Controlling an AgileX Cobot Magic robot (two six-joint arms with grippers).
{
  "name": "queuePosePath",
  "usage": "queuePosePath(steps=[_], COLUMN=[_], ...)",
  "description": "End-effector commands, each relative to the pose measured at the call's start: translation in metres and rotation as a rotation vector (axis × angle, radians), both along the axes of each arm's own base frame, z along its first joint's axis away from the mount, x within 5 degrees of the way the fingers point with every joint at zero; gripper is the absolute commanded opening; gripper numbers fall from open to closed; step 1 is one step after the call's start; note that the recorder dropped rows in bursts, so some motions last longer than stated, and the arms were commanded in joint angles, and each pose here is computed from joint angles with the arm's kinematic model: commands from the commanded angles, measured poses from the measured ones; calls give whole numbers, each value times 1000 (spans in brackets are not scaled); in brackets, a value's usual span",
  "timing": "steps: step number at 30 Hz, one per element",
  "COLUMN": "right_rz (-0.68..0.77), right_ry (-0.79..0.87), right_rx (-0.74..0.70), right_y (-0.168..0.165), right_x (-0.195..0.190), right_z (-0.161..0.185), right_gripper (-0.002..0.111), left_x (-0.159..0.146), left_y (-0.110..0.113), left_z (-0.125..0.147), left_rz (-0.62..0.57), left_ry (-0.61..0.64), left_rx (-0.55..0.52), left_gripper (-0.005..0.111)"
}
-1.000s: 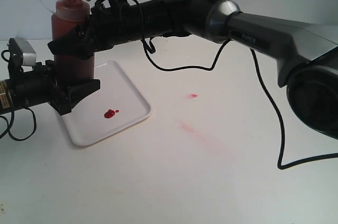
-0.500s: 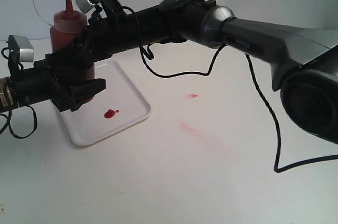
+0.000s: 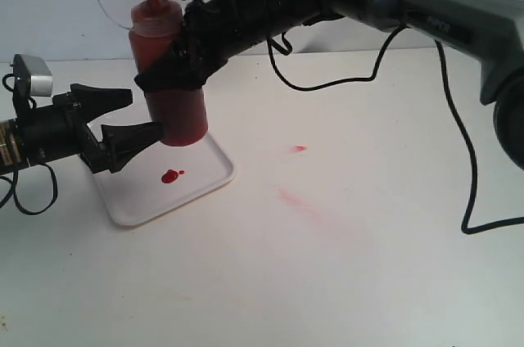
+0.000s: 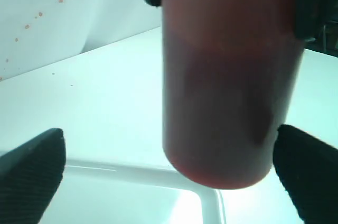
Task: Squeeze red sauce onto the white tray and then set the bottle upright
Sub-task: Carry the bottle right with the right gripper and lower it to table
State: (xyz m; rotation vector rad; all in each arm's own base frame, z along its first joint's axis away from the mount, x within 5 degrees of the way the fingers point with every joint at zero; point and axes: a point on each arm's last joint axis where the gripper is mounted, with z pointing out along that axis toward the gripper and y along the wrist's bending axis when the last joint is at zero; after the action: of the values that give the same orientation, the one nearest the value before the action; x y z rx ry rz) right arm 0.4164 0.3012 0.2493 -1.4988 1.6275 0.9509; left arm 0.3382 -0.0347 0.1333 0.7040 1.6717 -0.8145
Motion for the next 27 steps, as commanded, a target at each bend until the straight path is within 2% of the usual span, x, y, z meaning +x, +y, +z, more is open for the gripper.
queuePosePath(steps=[1,9,20,23,27], right_rz=[32,38,-66,-89,-106], right_ry=[-23,50,50,66,101], right_rx=[-14,-20,-45,-51,-79], right_y=[-9,-45,-92,-105,-130], right_x=[-7,5,28,33,37], right_z=[23,24,23,16,-10], right_gripper=[0,0,0,0,0], left_x=[0,0,0,0,0], left_y=[-2,-2,-2,-2,-2], left_z=[5,5,5,5,5], left_rz=[-12,-12,-12,-12,-12], left_ry=[-14,-14,-14,-14,-14], left_rx=[-14,-14,-14,-14,-14], left_gripper=[105,105,105,105,105])
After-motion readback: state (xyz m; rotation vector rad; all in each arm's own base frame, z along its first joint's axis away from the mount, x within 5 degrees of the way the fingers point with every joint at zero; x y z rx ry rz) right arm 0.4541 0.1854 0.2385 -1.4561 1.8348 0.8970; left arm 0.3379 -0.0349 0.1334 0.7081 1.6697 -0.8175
